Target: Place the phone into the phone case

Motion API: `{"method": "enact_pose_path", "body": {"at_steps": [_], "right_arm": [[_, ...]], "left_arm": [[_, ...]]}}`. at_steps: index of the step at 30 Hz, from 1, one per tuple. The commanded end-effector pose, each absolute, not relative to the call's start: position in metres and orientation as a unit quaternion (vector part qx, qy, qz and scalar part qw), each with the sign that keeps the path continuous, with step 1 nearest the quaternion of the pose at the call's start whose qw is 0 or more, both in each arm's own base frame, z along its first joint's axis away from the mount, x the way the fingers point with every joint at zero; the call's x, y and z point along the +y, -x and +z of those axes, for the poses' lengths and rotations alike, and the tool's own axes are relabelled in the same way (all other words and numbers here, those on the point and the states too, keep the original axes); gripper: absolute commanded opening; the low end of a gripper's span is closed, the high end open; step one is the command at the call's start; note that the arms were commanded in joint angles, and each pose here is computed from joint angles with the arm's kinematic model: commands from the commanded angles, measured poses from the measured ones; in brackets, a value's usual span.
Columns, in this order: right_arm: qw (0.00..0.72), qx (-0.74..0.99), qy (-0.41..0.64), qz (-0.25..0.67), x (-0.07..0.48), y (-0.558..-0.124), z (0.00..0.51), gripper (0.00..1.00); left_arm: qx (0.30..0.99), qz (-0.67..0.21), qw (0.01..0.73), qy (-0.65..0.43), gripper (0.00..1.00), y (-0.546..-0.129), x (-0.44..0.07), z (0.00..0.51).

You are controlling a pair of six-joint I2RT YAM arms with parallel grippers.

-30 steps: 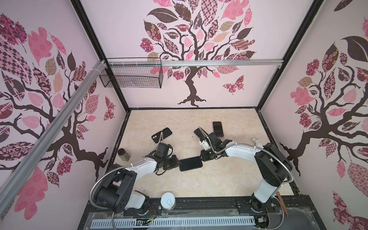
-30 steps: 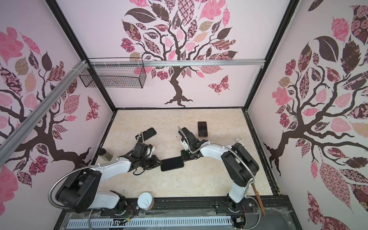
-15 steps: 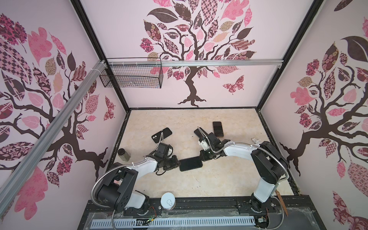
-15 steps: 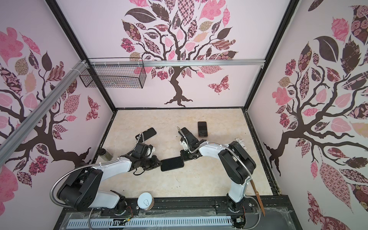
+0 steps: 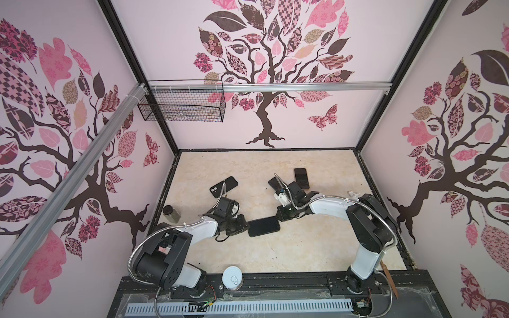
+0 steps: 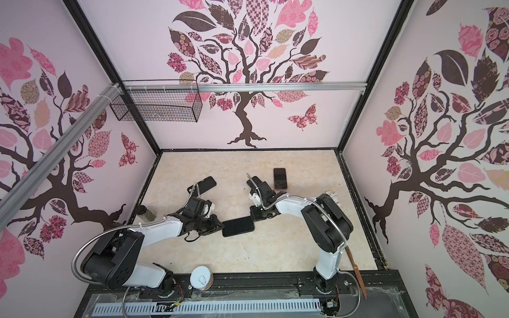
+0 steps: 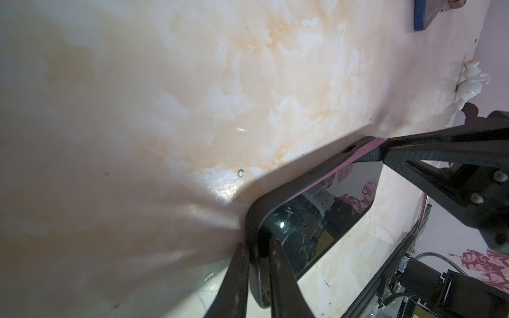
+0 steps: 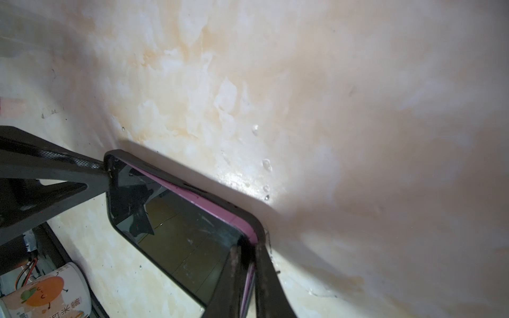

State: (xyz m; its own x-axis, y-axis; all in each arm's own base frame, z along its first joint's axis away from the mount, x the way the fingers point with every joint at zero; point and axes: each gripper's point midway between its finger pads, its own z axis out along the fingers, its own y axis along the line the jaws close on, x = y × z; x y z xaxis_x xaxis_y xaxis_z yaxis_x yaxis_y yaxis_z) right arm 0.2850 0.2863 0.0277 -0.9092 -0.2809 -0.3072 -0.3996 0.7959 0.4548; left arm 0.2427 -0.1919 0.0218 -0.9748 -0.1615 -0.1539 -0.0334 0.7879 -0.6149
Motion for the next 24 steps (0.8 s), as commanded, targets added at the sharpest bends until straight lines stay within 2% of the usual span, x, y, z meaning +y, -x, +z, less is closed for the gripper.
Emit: {"method": "enact_pose_path", "body": {"at_steps": [1,24], "right_arm": [[0.059,0.953,0.199,0.222,0.277,-0.263,-0.011,0.13],[-0.023,0.964,0.239,0.117,0.268,-0.223,-0.068,0.12]], "left_arm": [[0.936,-0.329,0.12,0.039,0.16,-0.257,-0.199,0.028],[0.934,-0.334,0.118,0.04,0.16,-0.255,-0.2,0.025]]}}
